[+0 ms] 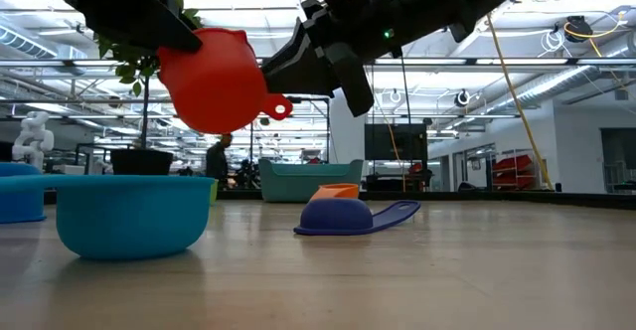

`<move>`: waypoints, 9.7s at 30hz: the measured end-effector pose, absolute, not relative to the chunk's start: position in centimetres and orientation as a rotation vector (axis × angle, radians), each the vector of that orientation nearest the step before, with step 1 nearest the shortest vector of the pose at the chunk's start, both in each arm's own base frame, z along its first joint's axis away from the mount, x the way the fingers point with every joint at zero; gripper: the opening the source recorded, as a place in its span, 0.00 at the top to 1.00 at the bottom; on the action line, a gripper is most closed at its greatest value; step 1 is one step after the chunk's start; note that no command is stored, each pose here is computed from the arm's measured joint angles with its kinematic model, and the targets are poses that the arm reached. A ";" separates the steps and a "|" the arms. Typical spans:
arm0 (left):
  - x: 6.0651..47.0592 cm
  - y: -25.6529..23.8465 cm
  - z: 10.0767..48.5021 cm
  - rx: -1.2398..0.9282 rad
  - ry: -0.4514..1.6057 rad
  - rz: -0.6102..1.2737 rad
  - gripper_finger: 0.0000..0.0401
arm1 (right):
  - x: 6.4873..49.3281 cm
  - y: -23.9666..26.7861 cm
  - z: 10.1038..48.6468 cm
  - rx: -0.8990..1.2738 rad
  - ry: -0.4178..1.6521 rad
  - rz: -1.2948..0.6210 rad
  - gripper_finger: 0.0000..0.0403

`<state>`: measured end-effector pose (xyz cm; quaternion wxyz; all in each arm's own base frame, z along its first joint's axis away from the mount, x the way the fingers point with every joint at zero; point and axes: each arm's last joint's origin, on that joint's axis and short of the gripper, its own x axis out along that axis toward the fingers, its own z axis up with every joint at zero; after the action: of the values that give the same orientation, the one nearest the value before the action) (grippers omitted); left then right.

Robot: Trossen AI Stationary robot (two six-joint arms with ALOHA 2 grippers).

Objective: Nest measuring cups in basket
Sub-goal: Put the red measuring cup into the blue bin

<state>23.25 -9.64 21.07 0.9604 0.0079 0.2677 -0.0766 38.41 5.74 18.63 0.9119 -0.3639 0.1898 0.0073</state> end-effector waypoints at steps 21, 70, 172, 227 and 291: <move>22.9 -10.4 21.6 0.168 0.451 0.036 0.69 | 38.0 5.4 19.0 -0.728 0.430 -0.009 1.00; 33.0 -10.6 24.2 0.302 -0.373 0.322 0.36 | 24.0 3.3 24.9 -0.163 -0.595 0.071 1.00; 27.0 -6.1 25.7 0.325 0.141 0.540 0.99 | 22.1 4.2 24.2 -0.380 0.172 -0.421 0.50; 27.1 -6.0 24.1 0.313 0.246 0.500 0.79 | 24.5 3.7 22.7 -0.498 0.155 -0.285 1.00; 26.2 -7.1 25.0 0.342 0.235 0.382 0.75 | 24.3 4.1 23.8 -0.482 0.040 -0.173 1.00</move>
<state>26.16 -7.06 25.03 0.9604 0.1689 0.1160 0.1887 24.29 4.10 23.83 0.9673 -0.2382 0.0200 -0.0853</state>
